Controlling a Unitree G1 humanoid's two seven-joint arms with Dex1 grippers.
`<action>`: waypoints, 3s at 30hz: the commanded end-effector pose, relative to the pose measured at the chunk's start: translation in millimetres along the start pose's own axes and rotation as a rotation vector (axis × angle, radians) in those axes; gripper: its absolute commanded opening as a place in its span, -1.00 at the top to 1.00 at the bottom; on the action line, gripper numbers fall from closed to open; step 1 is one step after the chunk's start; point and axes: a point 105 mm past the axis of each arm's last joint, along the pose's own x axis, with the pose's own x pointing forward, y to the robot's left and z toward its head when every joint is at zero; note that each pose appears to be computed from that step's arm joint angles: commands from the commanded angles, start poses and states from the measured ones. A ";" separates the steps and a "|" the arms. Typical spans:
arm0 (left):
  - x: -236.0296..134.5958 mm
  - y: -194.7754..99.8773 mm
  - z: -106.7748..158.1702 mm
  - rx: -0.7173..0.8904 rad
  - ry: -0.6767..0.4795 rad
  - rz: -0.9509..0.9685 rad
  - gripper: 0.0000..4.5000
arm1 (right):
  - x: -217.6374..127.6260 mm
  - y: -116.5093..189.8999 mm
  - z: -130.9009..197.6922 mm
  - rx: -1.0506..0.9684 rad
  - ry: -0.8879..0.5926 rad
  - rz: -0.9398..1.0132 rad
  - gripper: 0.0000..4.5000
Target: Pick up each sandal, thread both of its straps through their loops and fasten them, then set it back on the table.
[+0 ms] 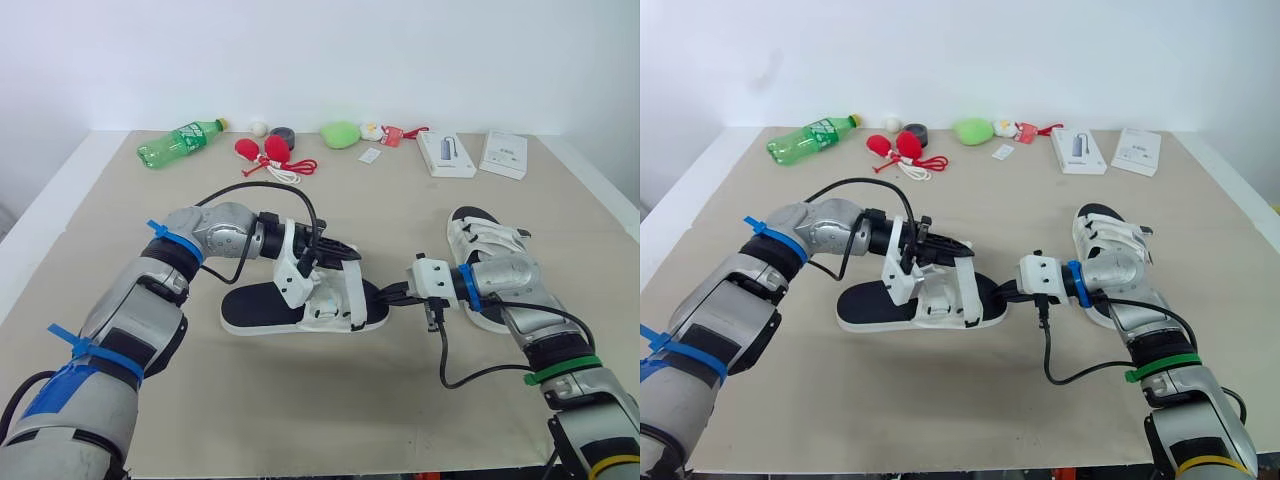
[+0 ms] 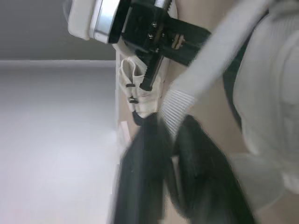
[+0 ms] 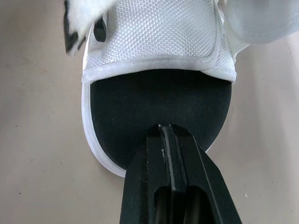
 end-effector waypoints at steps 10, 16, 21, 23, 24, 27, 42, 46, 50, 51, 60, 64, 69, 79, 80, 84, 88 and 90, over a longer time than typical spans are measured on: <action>-71.7 23.4 12.1 -1.252 -0.184 -0.140 0.04 | -0.1 7.6 -9.9 0.020 0.046 0.049 1.00; -86.3 20.8 55.0 -1.569 -0.270 -0.213 0.04 | 0.4 9.0 -9.8 0.023 0.042 0.055 1.00; -68.8 -9.0 72.4 -1.694 -0.177 -0.186 0.04 | 3.2 9.7 -10.3 0.025 0.039 0.065 1.00; -60.5 -24.0 80.2 -1.691 -0.141 -0.191 0.04 | 4.9 9.3 -9.6 0.024 0.036 0.067 1.00; -56.7 -30.1 84.4 -1.696 -0.135 -0.193 0.04 | 5.7 9.3 -9.2 0.022 0.034 0.069 1.00; -43.4 -44.3 85.5 -1.720 -0.097 -0.155 0.04 | 6.6 8.7 -8.7 0.020 0.032 0.070 1.00; 2.0 -66.5 67.0 -1.587 0.045 -0.131 0.04 | 3.6 10.9 -8.9 0.016 0.037 0.066 1.00; 7.2 -70.3 66.8 -1.600 0.066 -0.150 0.04 | 3.4 11.0 -9.8 0.018 0.040 0.063 1.00; 14.8 -75.7 67.2 -1.630 0.089 -0.159 0.04 | 4.5 10.5 -9.1 0.019 0.037 0.058 1.00; 16.6 -75.8 68.0 -1.649 0.084 -0.156 0.04 | 4.5 10.5 -9.3 0.019 0.037 0.057 1.00; 23.4 -73.1 66.7 -1.786 0.056 -0.126 0.97 | 3.4 8.8 -9.6 0.021 0.040 0.048 1.00; 14.8 -58.3 66.3 -1.858 -0.033 -0.114 0.97 | 1.6 9.2 -10.3 0.023 0.044 0.046 1.00; -26.0 -18.2 73.0 -1.955 -0.272 -0.214 0.97 | -2.0 9.5 -11.9 0.026 0.052 0.043 1.00; -27.8 -3.4 27.4 -1.999 -0.197 -0.157 0.97 | 0.3 7.4 -11.1 0.025 0.051 0.037 1.00; -25.4 -5.9 25.5 -1.984 -0.182 -0.163 0.97 | 0.7 7.4 -11.1 0.024 0.051 0.036 1.00; -14.4 -9.4 22.5 -1.959 -0.162 -0.206 0.97 | 1.2 7.9 -11.0 0.026 0.050 0.034 1.00; -8.3 -12.6 18.0 -1.944 -0.141 -0.224 0.97 | 1.1 8.7 -10.9 0.026 0.050 0.032 1.00; -5.6 -11.2 16.3 -1.945 -0.145 -0.226 0.97 | 1.0 9.1 -10.7 0.027 0.049 0.029 1.00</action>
